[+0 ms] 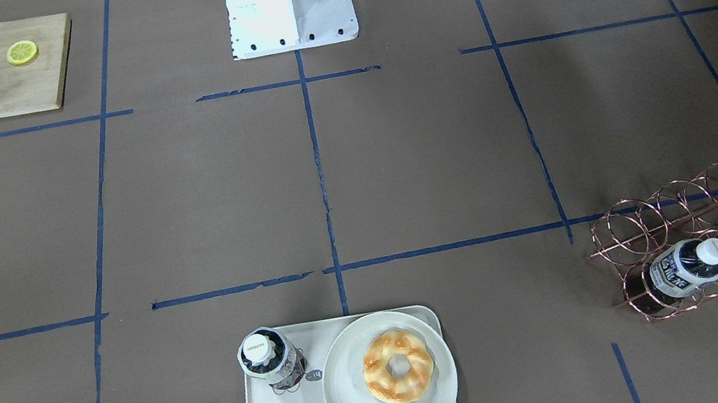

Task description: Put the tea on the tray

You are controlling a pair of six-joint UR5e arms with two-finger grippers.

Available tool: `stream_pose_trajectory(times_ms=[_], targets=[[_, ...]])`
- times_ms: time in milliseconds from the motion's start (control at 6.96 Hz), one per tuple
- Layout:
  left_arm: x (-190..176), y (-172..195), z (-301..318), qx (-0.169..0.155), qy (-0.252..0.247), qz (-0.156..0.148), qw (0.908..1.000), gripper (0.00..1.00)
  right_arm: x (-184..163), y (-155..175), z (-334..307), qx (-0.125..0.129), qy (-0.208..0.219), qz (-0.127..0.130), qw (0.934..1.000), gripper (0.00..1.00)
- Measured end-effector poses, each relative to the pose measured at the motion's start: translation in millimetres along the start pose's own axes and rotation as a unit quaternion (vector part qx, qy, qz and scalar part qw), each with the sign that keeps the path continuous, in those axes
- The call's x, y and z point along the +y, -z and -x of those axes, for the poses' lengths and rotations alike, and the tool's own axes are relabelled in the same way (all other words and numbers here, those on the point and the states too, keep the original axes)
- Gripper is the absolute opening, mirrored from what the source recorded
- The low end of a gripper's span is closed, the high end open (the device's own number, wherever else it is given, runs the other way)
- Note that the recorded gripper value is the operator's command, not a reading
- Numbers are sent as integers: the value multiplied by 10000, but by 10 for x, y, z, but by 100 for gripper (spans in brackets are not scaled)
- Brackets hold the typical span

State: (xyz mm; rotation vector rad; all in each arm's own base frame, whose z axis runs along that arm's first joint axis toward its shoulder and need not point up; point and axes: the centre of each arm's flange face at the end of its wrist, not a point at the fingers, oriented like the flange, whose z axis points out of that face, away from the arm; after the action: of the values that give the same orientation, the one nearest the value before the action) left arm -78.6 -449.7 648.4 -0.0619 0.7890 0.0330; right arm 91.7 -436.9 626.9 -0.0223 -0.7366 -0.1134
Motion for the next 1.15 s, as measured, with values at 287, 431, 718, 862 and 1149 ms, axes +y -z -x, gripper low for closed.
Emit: stream_pose_trajectory(times_ms=[287,431,718,862,1149], targets=[[13,-6,5,-12,4,1,10000,100,43,-33,-13,23,-214,-189,9996,100],[28,-14,12,-14,9,7,10000,100,47,-38,-12,16,-252,-214,9995,100],[47,-15,10,-13,8,7,10000,100,48,-48,-14,2,-272,-217,9994,100],[48,-6,1,-14,3,-2,10000,100,47,-50,-13,-1,-273,-216,9994,100],[49,1,-6,-15,3,-9,10000,100,47,-53,-12,-5,-273,-214,9994,100]])
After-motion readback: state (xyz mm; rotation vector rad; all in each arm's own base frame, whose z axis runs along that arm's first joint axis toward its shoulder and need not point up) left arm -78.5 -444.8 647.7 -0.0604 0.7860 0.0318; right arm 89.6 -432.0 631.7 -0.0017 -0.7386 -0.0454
